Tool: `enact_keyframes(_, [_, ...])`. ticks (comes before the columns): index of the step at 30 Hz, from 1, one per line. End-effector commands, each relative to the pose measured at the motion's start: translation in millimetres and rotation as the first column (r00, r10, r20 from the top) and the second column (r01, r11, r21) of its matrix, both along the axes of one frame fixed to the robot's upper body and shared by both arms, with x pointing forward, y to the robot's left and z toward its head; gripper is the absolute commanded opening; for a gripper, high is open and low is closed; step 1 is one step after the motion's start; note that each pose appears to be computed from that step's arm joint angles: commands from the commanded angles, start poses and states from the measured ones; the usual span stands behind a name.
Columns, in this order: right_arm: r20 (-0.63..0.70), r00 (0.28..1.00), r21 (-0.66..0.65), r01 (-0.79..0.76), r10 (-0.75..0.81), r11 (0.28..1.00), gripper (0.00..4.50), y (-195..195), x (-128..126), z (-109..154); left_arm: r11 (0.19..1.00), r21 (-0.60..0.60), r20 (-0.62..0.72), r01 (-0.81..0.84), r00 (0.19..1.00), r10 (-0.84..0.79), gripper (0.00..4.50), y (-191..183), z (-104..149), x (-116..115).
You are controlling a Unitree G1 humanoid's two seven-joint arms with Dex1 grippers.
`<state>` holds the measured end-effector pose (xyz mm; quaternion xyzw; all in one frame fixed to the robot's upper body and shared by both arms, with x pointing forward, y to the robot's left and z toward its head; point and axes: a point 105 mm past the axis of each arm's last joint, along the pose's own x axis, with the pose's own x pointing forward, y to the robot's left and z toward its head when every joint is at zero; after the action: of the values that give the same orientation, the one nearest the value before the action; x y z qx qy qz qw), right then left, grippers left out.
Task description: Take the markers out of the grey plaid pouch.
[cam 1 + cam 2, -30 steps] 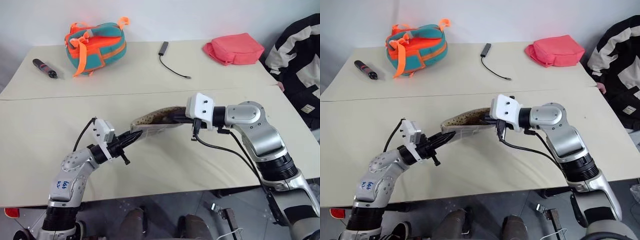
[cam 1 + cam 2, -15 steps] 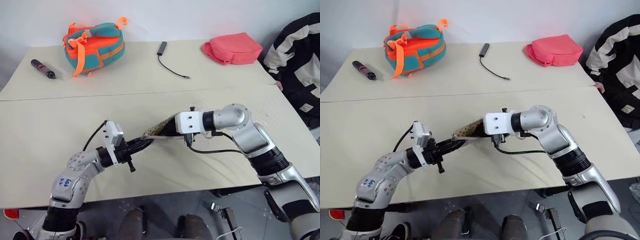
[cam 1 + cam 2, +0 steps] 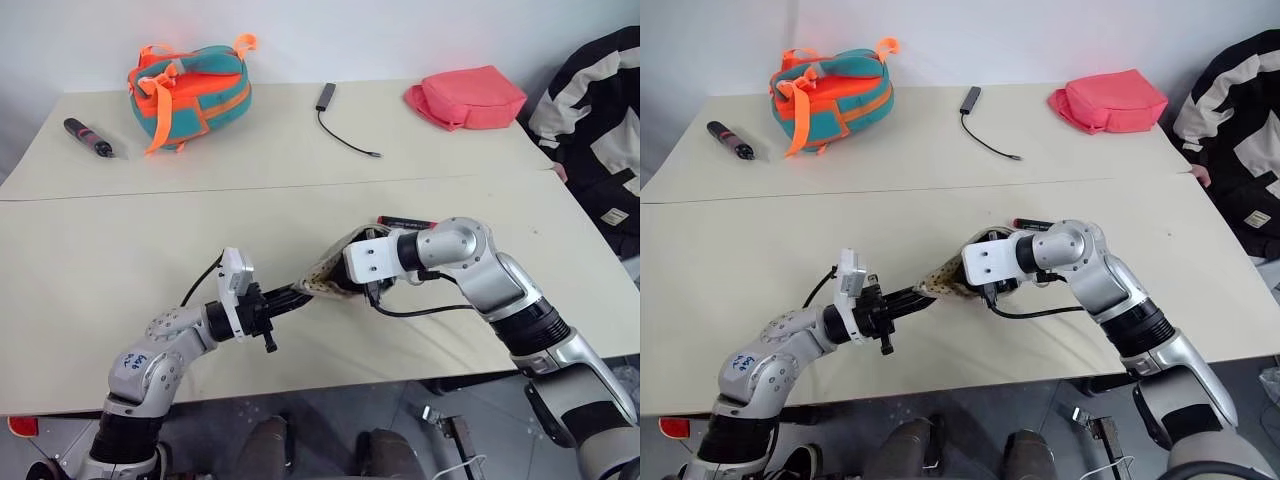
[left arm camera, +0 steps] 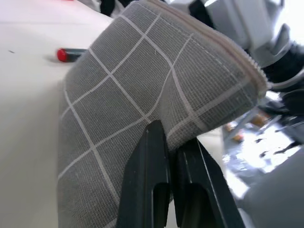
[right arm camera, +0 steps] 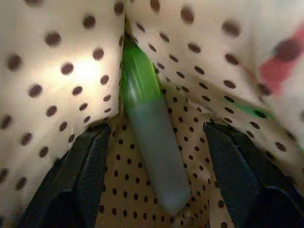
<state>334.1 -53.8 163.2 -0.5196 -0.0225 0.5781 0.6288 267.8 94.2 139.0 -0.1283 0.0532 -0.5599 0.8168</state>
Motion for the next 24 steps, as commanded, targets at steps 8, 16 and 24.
enact_keyframes(8, [0.006,1.000,-0.008,-0.003,0.004,1.000,2.00,4,-3,-4,0.999,-0.032,0.072,0.038,0.997,-0.035,0.00,-5,18,-9])
enact_keyframes(16, [-0.010,1.000,0.086,-0.020,0.021,0.996,0.02,0,-11,25,0.995,0.023,0.136,-0.101,0.986,0.097,0.00,12,10,7])
enact_keyframes(24, [-0.001,1.000,0.137,0.001,-0.001,0.991,0.02,-9,-11,47,0.987,0.057,0.172,-0.151,0.975,0.139,0.00,20,4,15])
